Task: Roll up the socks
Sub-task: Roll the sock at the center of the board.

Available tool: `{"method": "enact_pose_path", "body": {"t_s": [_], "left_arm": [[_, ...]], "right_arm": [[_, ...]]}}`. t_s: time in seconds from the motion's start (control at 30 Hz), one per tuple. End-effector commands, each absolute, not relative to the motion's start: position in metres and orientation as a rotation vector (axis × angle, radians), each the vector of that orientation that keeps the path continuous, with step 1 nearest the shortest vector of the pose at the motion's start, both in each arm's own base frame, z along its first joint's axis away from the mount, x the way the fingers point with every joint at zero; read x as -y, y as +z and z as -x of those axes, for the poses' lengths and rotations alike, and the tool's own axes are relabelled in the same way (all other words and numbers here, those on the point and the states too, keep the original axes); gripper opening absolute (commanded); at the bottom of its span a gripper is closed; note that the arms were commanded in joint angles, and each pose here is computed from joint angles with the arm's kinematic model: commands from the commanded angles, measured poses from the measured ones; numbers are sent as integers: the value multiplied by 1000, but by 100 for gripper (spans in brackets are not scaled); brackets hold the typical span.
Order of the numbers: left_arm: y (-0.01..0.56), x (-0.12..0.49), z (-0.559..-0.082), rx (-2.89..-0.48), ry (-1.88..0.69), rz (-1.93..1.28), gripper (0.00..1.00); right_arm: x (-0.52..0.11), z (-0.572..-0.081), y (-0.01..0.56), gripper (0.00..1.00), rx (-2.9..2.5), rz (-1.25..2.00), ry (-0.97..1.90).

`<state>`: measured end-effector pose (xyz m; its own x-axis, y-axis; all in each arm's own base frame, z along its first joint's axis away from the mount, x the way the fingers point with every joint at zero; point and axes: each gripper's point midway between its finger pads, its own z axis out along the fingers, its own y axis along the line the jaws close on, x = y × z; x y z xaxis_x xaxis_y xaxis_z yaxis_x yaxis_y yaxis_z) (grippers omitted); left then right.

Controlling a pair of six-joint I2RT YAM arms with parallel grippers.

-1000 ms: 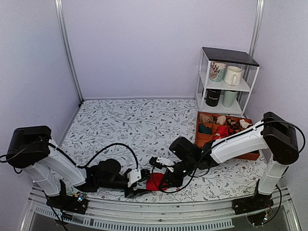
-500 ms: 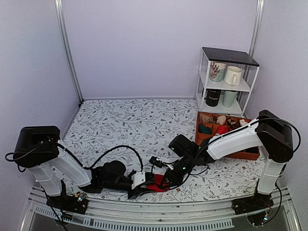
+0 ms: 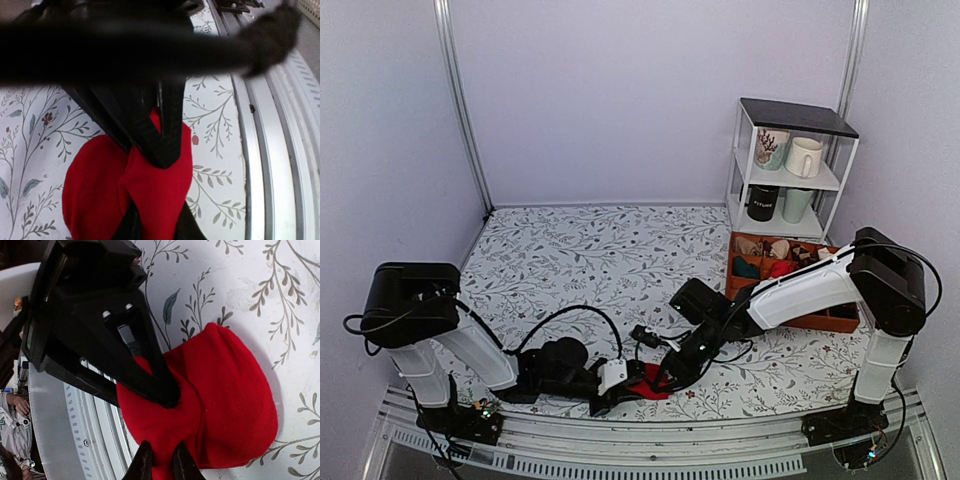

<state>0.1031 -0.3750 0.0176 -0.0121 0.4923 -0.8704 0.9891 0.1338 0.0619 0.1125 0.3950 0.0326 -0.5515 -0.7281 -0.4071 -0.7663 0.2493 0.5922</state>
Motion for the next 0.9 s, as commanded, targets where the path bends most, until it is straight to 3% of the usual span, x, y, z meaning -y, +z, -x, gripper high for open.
{"method": "enact_pose_path", "body": {"t_s": [0.0, 0.13, 0.27, 0.4, 0.77, 0.87], "left_arm": [[0, 371, -87, -1687, -828, -1528, 0], [-13, 366, -89, -1836, -814, -1500, 0], [-30, 354, -84, -1998, -871, -1451, 0], [-53, 341, -77, -2131, -904, -1419, 0], [-73, 330, -66, -2224, -991, -1387, 0], [-73, 331, -66, -2223, -998, -1387, 0]], "right_arm": [[-366, -102, -9, 19, -2657, 1458, 1048], [-371, -125, 8, 38, -2515, 1403, 961], [-378, -148, 58, 47, -2140, 1328, 923], [-375, -138, 96, 58, -1730, 1360, 885], [-386, -104, 54, 62, -1636, 1595, 780], [-386, -104, 50, 58, -1658, 1600, 774]]}}
